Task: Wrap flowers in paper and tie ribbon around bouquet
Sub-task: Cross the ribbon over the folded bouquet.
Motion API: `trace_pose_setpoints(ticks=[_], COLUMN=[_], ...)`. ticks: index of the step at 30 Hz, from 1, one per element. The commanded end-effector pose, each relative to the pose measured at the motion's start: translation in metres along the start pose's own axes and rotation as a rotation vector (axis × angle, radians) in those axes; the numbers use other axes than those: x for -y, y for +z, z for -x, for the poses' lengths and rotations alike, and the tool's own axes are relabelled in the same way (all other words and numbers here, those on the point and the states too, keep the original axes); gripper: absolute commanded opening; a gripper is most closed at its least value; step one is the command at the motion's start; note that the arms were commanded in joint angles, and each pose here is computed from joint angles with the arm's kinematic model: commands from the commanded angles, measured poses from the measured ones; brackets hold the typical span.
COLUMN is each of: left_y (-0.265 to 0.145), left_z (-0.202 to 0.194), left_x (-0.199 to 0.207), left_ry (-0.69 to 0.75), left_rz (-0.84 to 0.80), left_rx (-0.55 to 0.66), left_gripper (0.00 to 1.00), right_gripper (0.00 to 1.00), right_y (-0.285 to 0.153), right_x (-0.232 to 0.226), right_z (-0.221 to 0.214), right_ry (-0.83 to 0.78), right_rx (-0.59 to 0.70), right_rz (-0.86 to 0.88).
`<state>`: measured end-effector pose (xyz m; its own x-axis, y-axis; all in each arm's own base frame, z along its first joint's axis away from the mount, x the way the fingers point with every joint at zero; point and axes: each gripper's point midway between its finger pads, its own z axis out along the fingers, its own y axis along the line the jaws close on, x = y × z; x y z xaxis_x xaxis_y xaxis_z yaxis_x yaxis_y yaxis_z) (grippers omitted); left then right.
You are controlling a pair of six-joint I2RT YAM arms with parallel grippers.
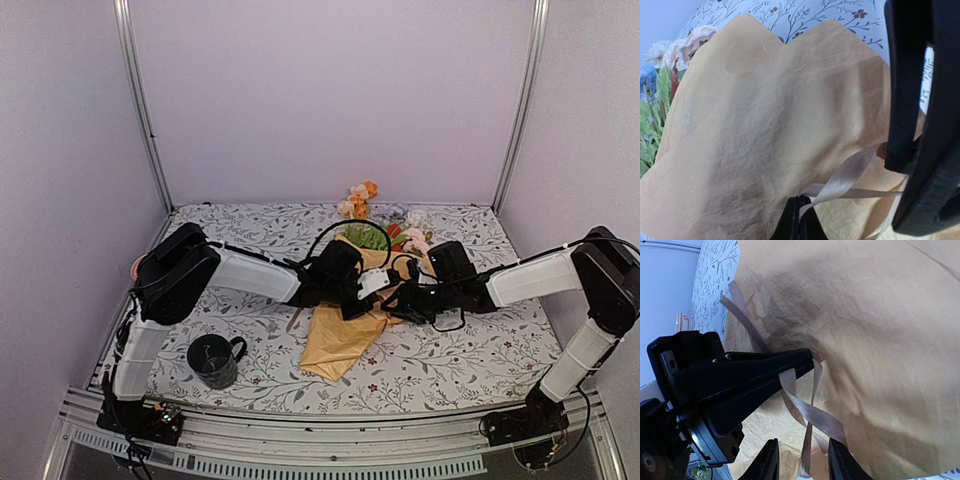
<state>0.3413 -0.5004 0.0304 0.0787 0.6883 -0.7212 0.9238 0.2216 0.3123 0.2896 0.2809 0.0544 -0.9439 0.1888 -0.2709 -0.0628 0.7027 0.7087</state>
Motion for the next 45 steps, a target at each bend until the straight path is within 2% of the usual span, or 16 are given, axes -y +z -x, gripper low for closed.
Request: trace_pose_setpoints(ticks=[1,4,9,16,20,26,28,31,33,37,40,43,45], left_y=[0.004,0.004,0.004,-0.016,-0.037,-0.082,-0.099,-0.130,-0.141,-0.146,-0.151,-0.147,-0.143], left_z=[0.002,0.003,0.010,0.030,0.044,0.061,0.057,0.046,0.017,-0.069,-0.117,-0.134,-0.124], left_x=[-0.004,-0.005,-0.011,-0.021,-0.020,-0.030,-0.035,-0.048,-0.052,-0.032,-0.006,0.027,0.048], left_ry=[-0.026,-0.030,-0.049,-0.073,-0.078,-0.148,-0.197,-0.320,-0.420,-0.592,-0.647,-0.673,-0.646], left_rz=[-0.001,0.001,0.014,0.019,-0.008,0.012,0.038,0.111,0.156,0.192,0.185,0.086,0.022], left_rx=[0.022,0.024,0.030,0.036,0.042,0.064,0.040,-0.006,-0.082,-0.319,-0.432,-0.448,-0.408], left_gripper=[0.00,0.00,0.02,0.36,0.58,0.77,0.80,0.79,0.72,0.39,0.27,0.22,0.23], right_gripper=[0.36,0.36,0.29,0.12,0.07,0.05,0.05,0.05,0.05,0.05,0.05,0.05,0.05], right_y=[0.005,0.007,0.019,0.028,0.027,0.027,0.028,0.029,0.029,0.029,0.030,0.031,0.031], right_x=[0.016,0.019,0.036,0.048,0.049,0.048,0.049,0.049,0.049,0.047,0.046,0.044,0.042], right_z=[-0.001,-0.002,-0.008,-0.009,-0.009,-0.008,-0.009,-0.010,-0.010,-0.009,-0.007,-0.005,-0.003], right_ry=[0.015,0.012,0.017,0.019,0.015,0.009,0.008,0.006,0.003,-0.013,-0.025,-0.036,-0.041], right_rx=[0.024,0.015,-0.014,-0.021,-0.019,-0.022,-0.025,-0.031,-0.033,-0.037,-0.038,-0.043,-0.043], right_rz=[-0.063,-0.073,-0.125,-0.162,-0.164,-0.162,-0.163,-0.160,-0.157,-0.152,-0.150,-0.142,-0.139])
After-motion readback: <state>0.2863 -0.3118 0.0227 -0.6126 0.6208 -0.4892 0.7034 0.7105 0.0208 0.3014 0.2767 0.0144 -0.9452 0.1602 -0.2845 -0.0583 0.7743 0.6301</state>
